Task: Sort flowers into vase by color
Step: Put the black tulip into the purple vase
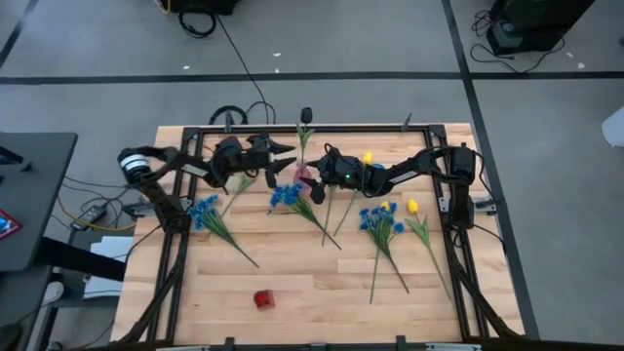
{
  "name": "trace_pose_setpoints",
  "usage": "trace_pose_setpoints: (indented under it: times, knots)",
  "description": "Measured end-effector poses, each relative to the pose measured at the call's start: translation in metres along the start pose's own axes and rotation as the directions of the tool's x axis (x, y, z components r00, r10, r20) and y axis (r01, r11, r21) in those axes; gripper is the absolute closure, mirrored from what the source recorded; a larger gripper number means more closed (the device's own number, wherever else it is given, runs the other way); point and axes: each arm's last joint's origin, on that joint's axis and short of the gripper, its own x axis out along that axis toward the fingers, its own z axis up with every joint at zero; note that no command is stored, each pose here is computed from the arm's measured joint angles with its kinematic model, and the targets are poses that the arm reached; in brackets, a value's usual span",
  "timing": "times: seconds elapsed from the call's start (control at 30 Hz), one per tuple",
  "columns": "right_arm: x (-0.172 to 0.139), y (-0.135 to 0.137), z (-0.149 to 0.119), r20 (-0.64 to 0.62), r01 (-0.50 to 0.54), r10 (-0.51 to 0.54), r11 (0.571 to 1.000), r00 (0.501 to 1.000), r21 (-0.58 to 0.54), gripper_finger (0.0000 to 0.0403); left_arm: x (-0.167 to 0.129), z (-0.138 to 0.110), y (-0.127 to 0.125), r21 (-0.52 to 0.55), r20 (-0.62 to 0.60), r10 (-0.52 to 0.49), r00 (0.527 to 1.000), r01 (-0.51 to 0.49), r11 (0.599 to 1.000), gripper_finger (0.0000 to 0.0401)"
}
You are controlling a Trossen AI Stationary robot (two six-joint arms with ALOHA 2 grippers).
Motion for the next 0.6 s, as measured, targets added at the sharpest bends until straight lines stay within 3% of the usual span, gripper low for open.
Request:
trace_pose_setpoints:
  times: [0.17,0.33,0.6]
  knots:
    - [0.000,0.000,0.000,-0.002,0.001,-0.001,1.000,1.000,-0.005,0.0121,-0.016,0.005,-0.011,-0.007,-0.014,0.020,1.000,-0.020,1.000,0.0219]
    - [0.000,0.000,-0.001,-0.004,0.001,-0.001,1.000,1.000,-0.006,0.0121,-0.029,0.000,-0.025,-0.002,-0.080,0.119,0.990,-0.120,0.993,0.0219]
    - [0.000,-0.002,-0.006,-0.062,0.032,-0.031,0.999,0.998,0.004,0.0121,-0.044,-0.014,-0.037,0.019,-0.285,0.344,0.894,-0.354,0.935,0.0219]
